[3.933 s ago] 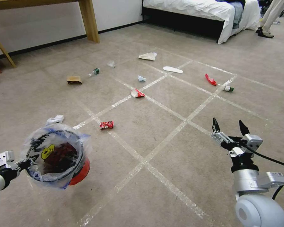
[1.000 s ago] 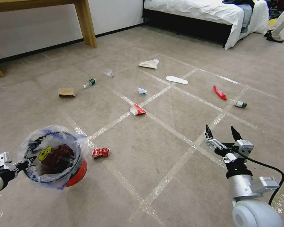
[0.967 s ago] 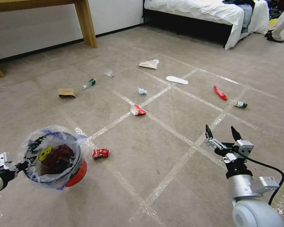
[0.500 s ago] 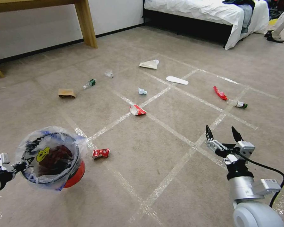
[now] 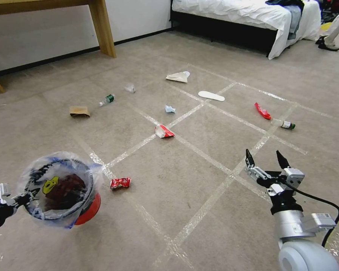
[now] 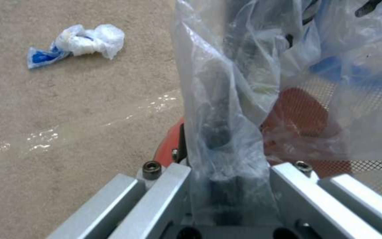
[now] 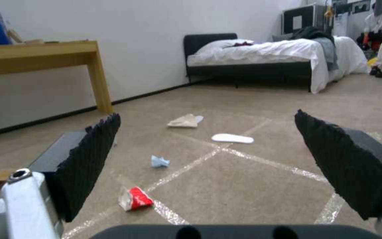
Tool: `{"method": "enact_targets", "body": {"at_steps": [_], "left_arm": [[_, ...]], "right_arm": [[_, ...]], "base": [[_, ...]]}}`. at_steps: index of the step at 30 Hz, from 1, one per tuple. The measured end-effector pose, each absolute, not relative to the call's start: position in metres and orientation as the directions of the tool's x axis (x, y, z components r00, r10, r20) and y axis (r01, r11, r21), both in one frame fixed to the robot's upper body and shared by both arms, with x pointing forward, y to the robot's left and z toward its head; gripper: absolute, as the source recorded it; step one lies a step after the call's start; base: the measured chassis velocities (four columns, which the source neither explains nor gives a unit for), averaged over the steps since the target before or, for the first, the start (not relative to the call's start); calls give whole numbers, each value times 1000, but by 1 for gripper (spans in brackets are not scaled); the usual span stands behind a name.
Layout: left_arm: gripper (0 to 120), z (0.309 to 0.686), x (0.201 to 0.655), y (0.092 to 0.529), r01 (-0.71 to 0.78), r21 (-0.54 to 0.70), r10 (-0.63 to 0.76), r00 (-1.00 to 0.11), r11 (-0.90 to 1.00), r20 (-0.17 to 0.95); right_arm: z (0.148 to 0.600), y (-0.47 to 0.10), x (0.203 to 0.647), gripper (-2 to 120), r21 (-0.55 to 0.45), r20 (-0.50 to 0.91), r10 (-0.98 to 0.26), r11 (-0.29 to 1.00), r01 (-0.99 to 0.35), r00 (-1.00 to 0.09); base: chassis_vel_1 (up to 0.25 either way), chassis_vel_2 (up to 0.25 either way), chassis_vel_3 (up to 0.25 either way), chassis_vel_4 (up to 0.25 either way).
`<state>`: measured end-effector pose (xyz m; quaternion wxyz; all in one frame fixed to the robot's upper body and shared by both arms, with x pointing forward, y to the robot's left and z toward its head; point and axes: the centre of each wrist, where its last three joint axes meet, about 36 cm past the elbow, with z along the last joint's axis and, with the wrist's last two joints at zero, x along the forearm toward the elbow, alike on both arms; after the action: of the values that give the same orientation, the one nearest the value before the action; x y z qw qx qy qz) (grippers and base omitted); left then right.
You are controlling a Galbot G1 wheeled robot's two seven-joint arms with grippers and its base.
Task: Pick up the trash bin and place the garbage on the floor into it.
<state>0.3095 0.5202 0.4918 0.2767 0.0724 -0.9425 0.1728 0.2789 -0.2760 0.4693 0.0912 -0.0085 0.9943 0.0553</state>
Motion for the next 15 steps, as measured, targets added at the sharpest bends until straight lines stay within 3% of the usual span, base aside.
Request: {"method": "enact_targets", "body": {"at_steps": [15], "left_arm": [[1, 487, 310, 527, -251, -280, -55, -827, 927, 559]], "right_arm": [[466, -281, 283, 100, 110, -170, -4, 994, -23, -985]], "base": [[0, 0, 0, 0]]}}
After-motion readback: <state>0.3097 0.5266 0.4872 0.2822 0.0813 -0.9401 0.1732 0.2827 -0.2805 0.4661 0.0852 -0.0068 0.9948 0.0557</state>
